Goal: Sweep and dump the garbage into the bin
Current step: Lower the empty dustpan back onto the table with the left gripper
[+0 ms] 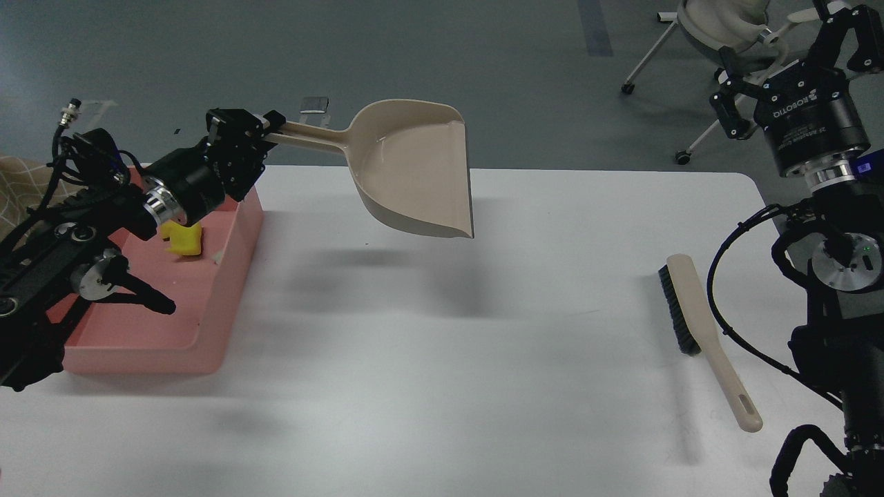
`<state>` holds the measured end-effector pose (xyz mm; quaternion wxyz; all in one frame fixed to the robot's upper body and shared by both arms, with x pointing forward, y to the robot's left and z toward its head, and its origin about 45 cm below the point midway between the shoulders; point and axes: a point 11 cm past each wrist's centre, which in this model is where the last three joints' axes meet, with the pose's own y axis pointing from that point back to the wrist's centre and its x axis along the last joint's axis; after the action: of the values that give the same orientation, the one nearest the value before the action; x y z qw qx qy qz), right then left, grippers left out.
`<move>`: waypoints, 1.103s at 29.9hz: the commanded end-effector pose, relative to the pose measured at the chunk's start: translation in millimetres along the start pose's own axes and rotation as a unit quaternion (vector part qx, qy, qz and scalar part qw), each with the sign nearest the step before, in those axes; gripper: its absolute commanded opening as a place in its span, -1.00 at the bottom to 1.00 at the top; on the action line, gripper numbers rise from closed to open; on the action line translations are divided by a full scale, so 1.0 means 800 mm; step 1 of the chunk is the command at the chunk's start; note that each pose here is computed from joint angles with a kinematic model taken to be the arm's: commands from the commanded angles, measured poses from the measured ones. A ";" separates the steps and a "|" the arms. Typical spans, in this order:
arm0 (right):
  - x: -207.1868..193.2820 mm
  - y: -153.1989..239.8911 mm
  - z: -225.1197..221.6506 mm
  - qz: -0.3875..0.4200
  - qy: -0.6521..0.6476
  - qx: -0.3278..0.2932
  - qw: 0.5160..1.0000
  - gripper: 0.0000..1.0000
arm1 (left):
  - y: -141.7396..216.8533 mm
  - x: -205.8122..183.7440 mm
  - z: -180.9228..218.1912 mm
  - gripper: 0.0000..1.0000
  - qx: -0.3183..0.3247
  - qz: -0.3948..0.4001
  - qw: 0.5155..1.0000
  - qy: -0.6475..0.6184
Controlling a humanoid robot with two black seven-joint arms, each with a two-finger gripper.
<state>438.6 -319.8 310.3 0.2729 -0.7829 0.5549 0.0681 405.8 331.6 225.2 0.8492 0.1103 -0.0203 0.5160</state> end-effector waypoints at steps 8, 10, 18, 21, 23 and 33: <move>0.013 0.005 0.019 0.018 -0.012 -0.019 1.000 1.00 | -0.017 -0.067 -0.044 -1.00 0.026 -0.039 0.999 -0.016; 0.014 0.006 0.020 0.019 -0.012 -0.020 1.000 1.00 | -0.014 -0.070 -0.050 -1.00 0.031 -0.039 0.999 -0.017; 0.019 0.009 0.023 0.024 -0.011 -0.025 0.999 1.00 | -0.027 -0.100 -0.067 -1.00 0.041 -0.011 0.999 -0.015; 0.020 0.011 0.024 0.026 -0.011 -0.026 0.999 1.00 | -0.025 -0.116 -0.081 -1.00 0.051 -0.017 0.998 -0.016; 0.022 0.013 0.025 0.028 -0.012 -0.027 0.999 1.00 | -0.022 -0.118 -0.086 -1.00 0.055 -0.017 0.998 -0.013; 0.026 0.021 0.030 0.033 -0.012 -0.032 0.999 1.00 | 0.002 -0.104 -0.083 -1.00 0.045 -0.020 0.998 -0.029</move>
<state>437.2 -328.1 277.1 0.2527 -0.7717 0.5743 0.1035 363.3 268.4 141.1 0.8496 0.1659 -0.0079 0.5007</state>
